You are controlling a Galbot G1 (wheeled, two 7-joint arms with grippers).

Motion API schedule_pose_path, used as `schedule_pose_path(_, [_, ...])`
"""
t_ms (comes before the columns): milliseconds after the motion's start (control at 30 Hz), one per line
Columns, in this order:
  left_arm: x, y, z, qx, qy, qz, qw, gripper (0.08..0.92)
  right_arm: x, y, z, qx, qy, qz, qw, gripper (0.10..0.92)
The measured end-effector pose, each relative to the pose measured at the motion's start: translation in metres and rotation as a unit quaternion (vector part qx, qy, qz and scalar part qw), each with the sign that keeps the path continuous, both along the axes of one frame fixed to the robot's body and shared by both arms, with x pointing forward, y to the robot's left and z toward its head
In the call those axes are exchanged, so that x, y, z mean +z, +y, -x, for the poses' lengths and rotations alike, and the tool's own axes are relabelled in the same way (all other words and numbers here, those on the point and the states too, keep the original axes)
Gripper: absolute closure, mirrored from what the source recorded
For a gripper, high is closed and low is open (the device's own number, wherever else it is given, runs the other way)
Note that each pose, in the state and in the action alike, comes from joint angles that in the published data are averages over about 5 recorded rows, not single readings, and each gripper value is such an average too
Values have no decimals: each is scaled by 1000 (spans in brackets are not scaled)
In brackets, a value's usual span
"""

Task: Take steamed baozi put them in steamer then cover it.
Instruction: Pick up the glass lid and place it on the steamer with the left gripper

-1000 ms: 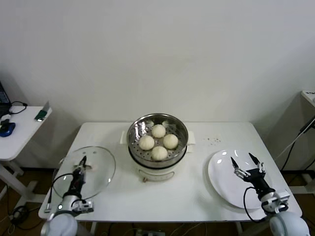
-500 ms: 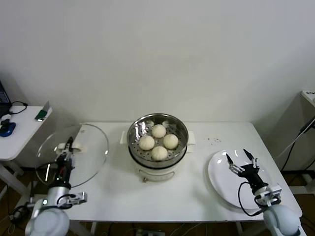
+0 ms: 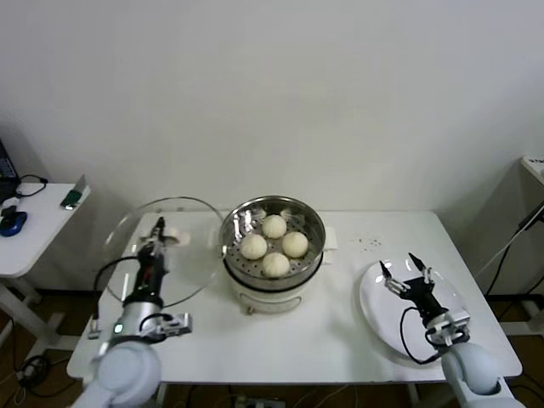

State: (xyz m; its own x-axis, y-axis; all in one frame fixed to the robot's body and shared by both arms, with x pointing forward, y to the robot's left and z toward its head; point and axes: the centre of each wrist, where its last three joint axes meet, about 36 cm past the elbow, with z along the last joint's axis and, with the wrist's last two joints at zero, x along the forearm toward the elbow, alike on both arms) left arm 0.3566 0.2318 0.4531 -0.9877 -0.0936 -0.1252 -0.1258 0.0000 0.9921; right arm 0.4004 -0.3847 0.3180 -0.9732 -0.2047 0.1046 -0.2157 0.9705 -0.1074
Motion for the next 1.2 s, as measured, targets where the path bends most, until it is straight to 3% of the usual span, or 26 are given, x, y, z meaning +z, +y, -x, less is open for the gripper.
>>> schedule_pose_path(300, [6,-67,-29,-29,33,14,999,851,-6,-1,-6,-3,2,5,1000,200])
schedule_pose_path(667, [8,-132,-70,-40,42,34,998,851,-13,-8,-3,-13,7,11,1000,200])
schedule_pose_path(1200, [2,-206,-93,-59,70,50,995,851,-16,-19,2,-18,10,21,1000,200])
